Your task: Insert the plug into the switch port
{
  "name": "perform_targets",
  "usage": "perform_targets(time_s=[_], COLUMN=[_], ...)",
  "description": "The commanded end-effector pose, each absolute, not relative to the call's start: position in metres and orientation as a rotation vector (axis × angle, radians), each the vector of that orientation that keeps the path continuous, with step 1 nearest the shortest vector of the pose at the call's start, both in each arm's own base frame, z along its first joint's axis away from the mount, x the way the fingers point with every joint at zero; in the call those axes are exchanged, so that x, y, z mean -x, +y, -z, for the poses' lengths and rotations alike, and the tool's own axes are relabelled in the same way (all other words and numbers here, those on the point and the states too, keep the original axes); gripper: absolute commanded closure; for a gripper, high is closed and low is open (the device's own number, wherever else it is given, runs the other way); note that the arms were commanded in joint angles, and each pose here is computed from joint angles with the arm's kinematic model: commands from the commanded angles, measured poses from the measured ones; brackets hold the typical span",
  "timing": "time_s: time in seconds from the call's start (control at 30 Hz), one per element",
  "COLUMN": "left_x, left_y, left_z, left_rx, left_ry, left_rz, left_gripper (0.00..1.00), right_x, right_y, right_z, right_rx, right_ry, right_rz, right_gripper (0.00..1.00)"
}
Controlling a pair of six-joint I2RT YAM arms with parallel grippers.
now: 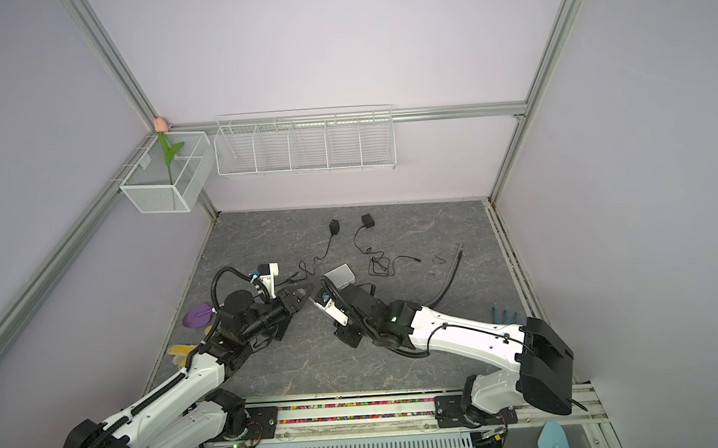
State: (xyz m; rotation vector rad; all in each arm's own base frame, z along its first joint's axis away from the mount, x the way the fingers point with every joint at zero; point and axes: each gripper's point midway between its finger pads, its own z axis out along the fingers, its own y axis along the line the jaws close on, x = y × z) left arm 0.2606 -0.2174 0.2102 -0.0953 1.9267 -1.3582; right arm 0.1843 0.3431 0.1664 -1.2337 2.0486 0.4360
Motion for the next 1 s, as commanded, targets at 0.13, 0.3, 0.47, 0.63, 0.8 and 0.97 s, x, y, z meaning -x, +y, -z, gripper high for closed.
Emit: perform_targets(time_s=[0.13,0.3,0.47,0.63,0.8,0.97], left_x=[-0.254,-0.239,-0.223,-0.214,-0.213,-0.209], left_y=[-0.225,-0.24,-0.248,-0.252,-0.255,-0.246], left_z=[-0.237,-0.261,-0.283,-0.293,-0.289,-0.293], left_rx=[-0.023,-0.138,-0.236,-0.283,-0.294,-0.314], left_ry=[1.815,1.728,1.625,1.587,1.602,1.649], left_rz=[1.416,1.477,1.538,1.598,1.61,1.5], left_gripper=[0.94,0.95,0.95,0.95,0.94,0.31], right_x=[-0.177,-0.187,-0.184,-0.192,-0.211,-0.226], right_y=[0.332,0.341,0.365,0.379,0.373,0.345], right_z=[-0.226,-0.233,-0.228,-0.222,-0.225,-0.224], right_rx=[1.156,1.184,1.271,1.281,1.21,1.13], right_ry=[1.891,1.899,1.901,1.903,1.947,2.006], right_rz=[-0.7,-0.874,-1.018,-1.056,-0.947,-0.693], right_gripper=[0.16,0.16,0.16,0.3,0.94,0.93])
